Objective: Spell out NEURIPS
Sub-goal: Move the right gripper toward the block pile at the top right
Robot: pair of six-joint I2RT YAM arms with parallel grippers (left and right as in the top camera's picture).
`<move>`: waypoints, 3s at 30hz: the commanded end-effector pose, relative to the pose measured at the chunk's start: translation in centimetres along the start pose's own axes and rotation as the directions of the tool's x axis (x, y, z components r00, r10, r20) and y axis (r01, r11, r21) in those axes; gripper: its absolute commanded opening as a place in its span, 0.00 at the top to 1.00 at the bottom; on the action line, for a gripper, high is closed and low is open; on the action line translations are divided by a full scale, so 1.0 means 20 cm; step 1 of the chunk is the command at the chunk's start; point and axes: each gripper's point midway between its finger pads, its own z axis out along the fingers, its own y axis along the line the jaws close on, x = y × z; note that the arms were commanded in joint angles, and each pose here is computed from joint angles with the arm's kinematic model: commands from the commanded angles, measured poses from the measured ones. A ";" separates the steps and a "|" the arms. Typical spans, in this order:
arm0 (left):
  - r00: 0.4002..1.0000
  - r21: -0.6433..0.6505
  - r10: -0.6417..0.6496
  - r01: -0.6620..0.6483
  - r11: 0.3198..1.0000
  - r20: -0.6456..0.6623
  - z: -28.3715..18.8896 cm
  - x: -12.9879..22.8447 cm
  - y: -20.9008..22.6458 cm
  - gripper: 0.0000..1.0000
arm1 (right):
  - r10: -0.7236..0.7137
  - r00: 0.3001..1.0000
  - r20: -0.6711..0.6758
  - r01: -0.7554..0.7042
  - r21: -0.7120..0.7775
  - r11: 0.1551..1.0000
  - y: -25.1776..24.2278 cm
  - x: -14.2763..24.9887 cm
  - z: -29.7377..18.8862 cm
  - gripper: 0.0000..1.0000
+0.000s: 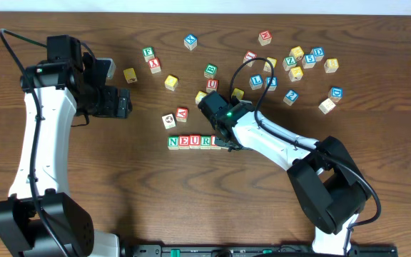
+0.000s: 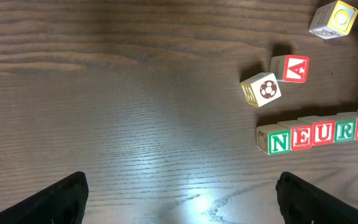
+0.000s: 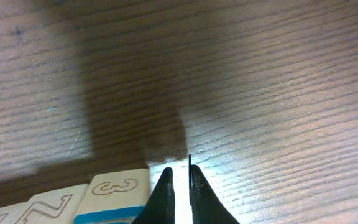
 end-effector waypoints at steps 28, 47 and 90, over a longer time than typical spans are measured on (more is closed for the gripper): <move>0.999 0.005 0.019 -0.019 1.000 0.029 -0.05 -0.03 -0.02 0.05 | 0.025 0.973 0.228 0.039 -0.274 0.961 -0.27 -1.06 -0.76 0.22; 0.999 0.005 0.019 -0.019 1.000 0.029 -0.05 -0.03 -0.01 0.05 | -0.322 0.944 0.074 0.327 -0.060 0.943 -0.54 -1.18 -0.29 0.01; 0.999 0.005 0.019 -0.019 1.000 0.029 -0.05 -0.03 -0.02 0.05 | -0.746 0.624 0.230 0.781 -0.166 0.602 -0.27 -1.31 0.07 0.01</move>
